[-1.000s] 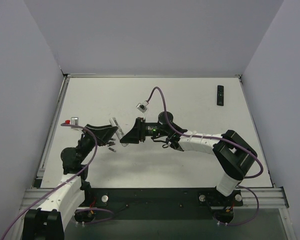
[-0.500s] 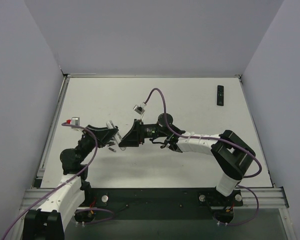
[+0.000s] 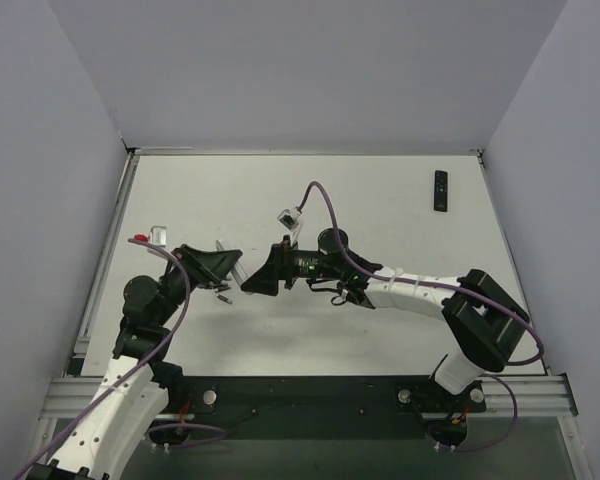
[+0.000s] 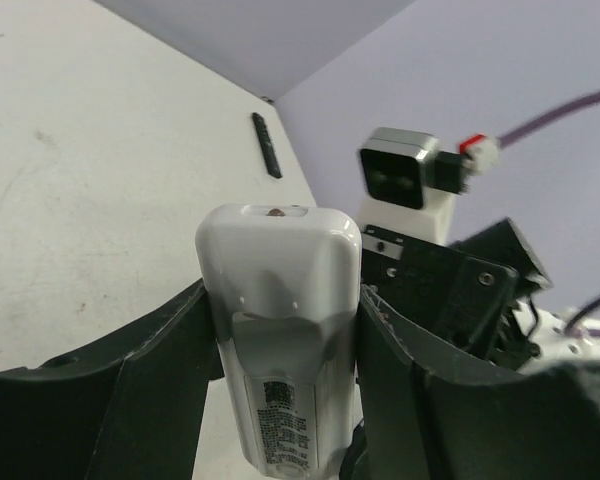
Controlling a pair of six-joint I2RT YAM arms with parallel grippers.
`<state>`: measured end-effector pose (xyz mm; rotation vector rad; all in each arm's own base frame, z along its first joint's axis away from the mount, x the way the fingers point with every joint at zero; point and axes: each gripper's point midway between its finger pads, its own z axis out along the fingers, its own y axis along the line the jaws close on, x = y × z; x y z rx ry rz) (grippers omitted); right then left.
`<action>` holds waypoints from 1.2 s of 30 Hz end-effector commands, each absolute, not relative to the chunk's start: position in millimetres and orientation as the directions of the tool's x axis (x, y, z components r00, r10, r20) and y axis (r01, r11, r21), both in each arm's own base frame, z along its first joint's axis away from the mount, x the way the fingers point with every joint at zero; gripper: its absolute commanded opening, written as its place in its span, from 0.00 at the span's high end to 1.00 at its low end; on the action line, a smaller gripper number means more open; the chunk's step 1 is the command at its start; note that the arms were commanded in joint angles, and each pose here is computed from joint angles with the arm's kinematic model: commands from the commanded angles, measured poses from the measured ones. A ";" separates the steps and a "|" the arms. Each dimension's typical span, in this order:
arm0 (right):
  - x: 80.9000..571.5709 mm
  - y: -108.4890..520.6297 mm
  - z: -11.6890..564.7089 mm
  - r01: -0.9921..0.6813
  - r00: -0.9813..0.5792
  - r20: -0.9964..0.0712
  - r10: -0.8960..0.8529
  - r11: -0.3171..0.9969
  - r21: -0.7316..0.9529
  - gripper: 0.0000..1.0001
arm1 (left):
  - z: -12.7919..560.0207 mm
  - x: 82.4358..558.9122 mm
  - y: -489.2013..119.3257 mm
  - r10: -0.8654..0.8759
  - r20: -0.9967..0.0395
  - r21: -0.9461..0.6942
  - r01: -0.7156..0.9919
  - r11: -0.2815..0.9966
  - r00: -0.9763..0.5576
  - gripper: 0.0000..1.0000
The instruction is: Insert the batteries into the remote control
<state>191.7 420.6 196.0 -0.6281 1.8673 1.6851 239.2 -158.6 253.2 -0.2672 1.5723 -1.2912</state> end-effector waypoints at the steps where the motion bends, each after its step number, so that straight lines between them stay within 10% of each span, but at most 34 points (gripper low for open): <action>1: 216.6 403.5 205.3 -0.765 -0.564 -0.823 0.065 0.336 0.550 0.13 | 224.7 251.9 -138.8 -0.682 -0.608 -0.783 0.162 0.601 -0.406 1.00; 14: 205.6 401.2 179.2 -0.770 -0.438 -0.894 -0.093 0.552 0.320 0.30 | 217.0 258.1 -177.1 -0.627 -0.634 -0.726 0.068 0.685 -0.452 1.00; 23: 207.7 394.7 172.4 -0.752 -0.450 -0.887 -0.103 0.579 0.314 0.79 | 220.2 252.6 -205.4 -0.567 -0.674 -0.698 0.157 0.699 -0.473 1.00; 30: 213.1 370.7 179.8 -0.706 -0.519 -0.854 -0.006 0.567 0.425 0.96 | 256.9 246.1 -205.1 -0.535 -0.759 -0.648 0.353 0.675 -0.370 0.13; 36: 199.2 358.9 189.7 -0.693 -0.617 -0.781 0.098 0.404 0.597 1.00 | 281.8 242.2 -196.8 -0.570 -0.756 -0.648 0.498 0.577 -0.323 0.02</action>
